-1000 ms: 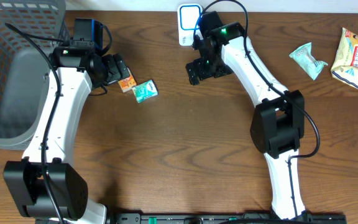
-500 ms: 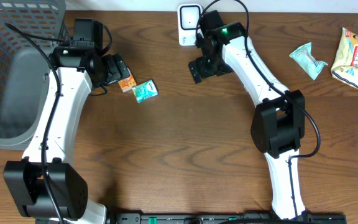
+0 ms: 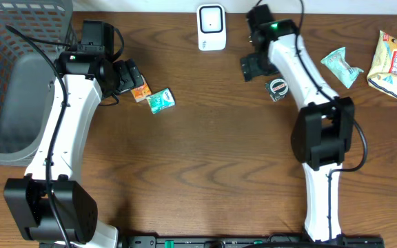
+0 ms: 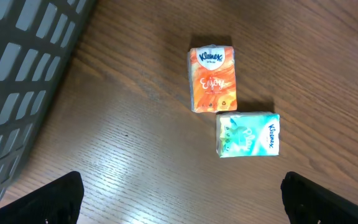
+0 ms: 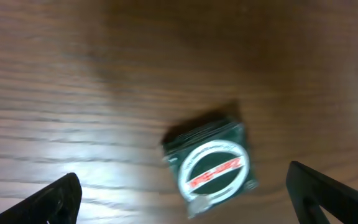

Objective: Scan the item barcode
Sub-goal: 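Lower the right gripper onto the green Zam-Buk tin and grasp it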

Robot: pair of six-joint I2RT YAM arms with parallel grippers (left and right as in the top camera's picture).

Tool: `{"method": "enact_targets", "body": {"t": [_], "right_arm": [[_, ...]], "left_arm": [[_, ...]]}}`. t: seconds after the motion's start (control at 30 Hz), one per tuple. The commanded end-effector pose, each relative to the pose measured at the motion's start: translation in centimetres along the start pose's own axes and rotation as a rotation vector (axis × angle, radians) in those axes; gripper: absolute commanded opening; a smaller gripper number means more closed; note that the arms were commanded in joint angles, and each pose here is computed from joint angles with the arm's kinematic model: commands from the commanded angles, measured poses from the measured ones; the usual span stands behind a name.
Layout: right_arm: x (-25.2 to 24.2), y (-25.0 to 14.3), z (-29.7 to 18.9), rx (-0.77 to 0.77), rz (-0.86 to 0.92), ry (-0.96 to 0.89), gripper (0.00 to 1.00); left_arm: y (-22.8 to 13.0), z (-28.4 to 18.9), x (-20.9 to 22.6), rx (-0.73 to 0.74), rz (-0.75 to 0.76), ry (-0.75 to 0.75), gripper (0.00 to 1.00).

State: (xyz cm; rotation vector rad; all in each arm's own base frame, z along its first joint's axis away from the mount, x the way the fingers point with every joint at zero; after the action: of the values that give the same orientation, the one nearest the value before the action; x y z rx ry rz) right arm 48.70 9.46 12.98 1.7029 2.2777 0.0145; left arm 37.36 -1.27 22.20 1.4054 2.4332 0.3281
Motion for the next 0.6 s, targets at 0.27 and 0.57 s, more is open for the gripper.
{"method": "enact_targets", "body": {"t": [0.27,0.57], "right_arm": [[-4.0,-1.3,1.5,0.029,0.039,0.125,0.94],[-2.1,-3.0,3.6,0.023,-0.208,0.353,0.97]], "left_arm": [[0.2,0.1,0.2,-0.005,0.003,0.014,1.00],[0.2,0.1,0.2,-0.005,0.003,0.014,1.00]]}}
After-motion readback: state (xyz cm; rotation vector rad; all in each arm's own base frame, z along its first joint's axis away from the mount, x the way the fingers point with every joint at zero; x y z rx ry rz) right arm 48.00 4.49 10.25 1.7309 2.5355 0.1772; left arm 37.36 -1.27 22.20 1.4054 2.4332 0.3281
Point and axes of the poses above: each gripper's point midway between its finger pads, its own z axis out along the fingers, its own x axis along the line the jaws close on, y = z × x, the point moved 6 cm from there along -z, back along the fingers, and after that the axes turned 6 degrees about -z, right-handed, at the moved point
